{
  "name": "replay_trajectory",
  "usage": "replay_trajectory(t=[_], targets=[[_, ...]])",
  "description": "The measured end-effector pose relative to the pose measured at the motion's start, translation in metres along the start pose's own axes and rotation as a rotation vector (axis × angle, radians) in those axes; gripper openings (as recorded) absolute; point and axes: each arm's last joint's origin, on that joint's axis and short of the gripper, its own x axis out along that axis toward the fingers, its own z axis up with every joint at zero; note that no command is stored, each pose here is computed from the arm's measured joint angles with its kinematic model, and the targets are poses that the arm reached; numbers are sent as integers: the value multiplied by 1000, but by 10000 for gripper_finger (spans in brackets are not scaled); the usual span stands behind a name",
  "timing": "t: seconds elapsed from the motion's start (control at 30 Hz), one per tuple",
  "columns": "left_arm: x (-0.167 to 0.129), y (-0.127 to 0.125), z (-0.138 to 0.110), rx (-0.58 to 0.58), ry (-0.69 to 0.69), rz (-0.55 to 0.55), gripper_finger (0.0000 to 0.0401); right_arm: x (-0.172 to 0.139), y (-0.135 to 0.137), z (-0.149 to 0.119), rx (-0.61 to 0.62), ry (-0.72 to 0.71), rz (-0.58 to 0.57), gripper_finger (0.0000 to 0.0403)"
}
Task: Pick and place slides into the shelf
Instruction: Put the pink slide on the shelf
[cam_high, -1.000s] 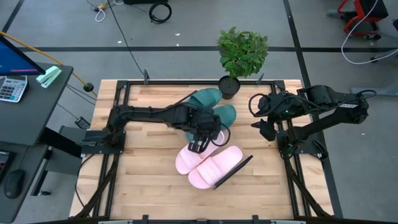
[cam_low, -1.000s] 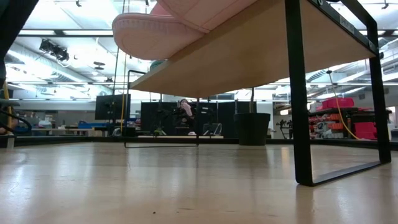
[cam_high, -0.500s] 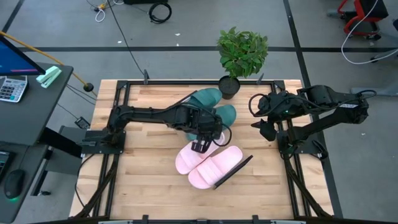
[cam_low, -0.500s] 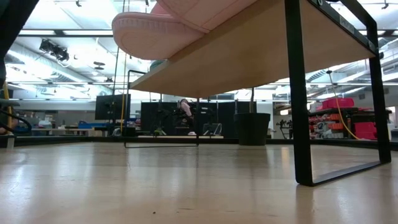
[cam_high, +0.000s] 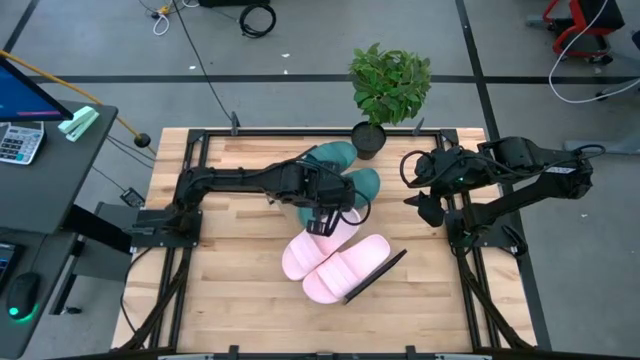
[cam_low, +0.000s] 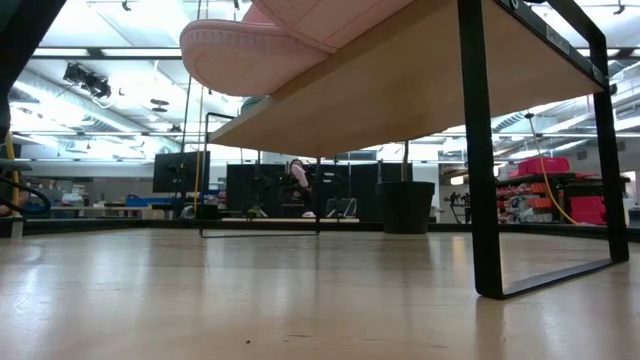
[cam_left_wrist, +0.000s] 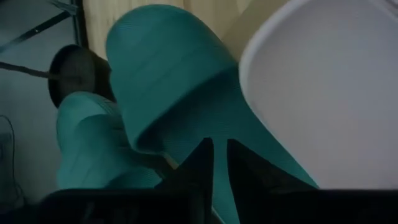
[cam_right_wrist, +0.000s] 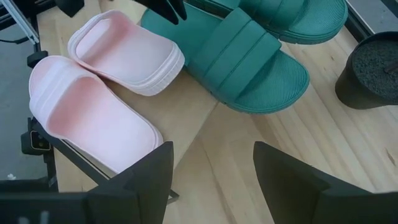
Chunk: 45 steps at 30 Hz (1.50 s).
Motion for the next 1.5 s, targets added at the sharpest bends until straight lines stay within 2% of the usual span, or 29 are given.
replay_trajectory(t=[0.2, 0.37, 0.67, 1.07, 1.37, 1.5], targets=[[3, -1, 0, 2, 3, -4, 53, 0, 0, 0, 0, 0, 0, 228], [4, -3, 1, 2, -7, -53, 54, 0, 0, 0, 0, 0, 0, 228], [7, -5, 2, -5, -14, -55, 55, 0, 0, 0, 0, 0, 0, 228], [11, -7, 9, -37, -76, -113, 56, 0, 0, 0, 1, 0, 0, 228], [11, -7, 9, -43, -75, -107, 53, 0, 0, 0, 3, 0, 1, 228], [11, -7, 11, -45, -109, -176, 54, 0, 0, 0, 3, 0, 0, 228]])
